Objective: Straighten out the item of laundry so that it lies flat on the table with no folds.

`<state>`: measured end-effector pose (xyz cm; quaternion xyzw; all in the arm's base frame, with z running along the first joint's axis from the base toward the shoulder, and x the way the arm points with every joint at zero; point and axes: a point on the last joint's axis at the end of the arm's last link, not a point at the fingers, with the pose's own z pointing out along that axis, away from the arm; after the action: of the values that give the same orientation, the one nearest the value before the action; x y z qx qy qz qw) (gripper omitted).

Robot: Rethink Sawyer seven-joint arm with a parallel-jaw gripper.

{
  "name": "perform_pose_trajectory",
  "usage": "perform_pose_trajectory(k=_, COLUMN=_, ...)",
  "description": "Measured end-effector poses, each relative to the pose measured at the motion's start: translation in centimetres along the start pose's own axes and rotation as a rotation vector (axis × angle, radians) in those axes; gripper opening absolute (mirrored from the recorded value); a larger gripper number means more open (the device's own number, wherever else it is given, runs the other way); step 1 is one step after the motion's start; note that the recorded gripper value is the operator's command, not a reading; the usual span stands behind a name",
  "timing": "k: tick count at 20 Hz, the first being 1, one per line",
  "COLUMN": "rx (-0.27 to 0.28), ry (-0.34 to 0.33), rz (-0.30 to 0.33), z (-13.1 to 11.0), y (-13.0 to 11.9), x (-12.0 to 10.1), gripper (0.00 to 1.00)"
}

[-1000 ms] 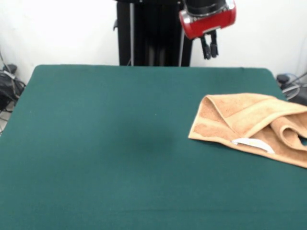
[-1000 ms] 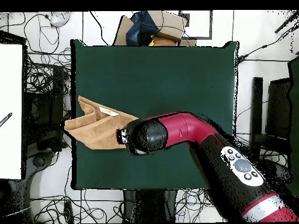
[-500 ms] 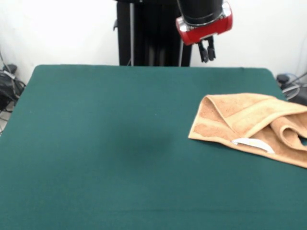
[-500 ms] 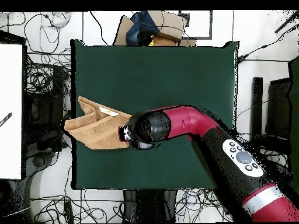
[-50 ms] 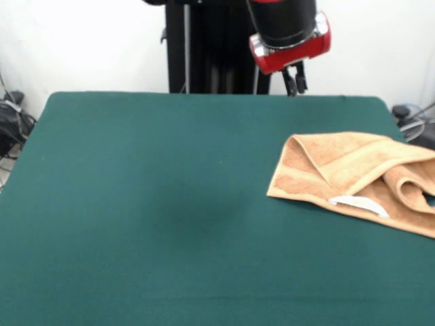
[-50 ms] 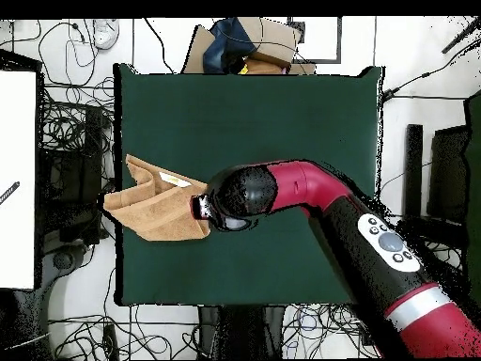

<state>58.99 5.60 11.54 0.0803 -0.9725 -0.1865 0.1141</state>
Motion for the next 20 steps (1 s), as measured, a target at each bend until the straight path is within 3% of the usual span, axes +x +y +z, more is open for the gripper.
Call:
perform_pose_trajectory(k=6, rx=-0.02, ry=0.004, rz=-0.007, z=0.5, y=-0.1, x=-0.6, gripper=0.0)
perform_pose_trajectory(k=9, rx=-0.033, ry=0.008, rz=-0.048, z=0.8, y=0.1, x=-0.8, gripper=0.0)
perform_pose_trajectory(k=20, rx=-0.068, ry=0.058, rz=-0.354, z=1.2, y=0.2, x=-2.2, gripper=0.0)
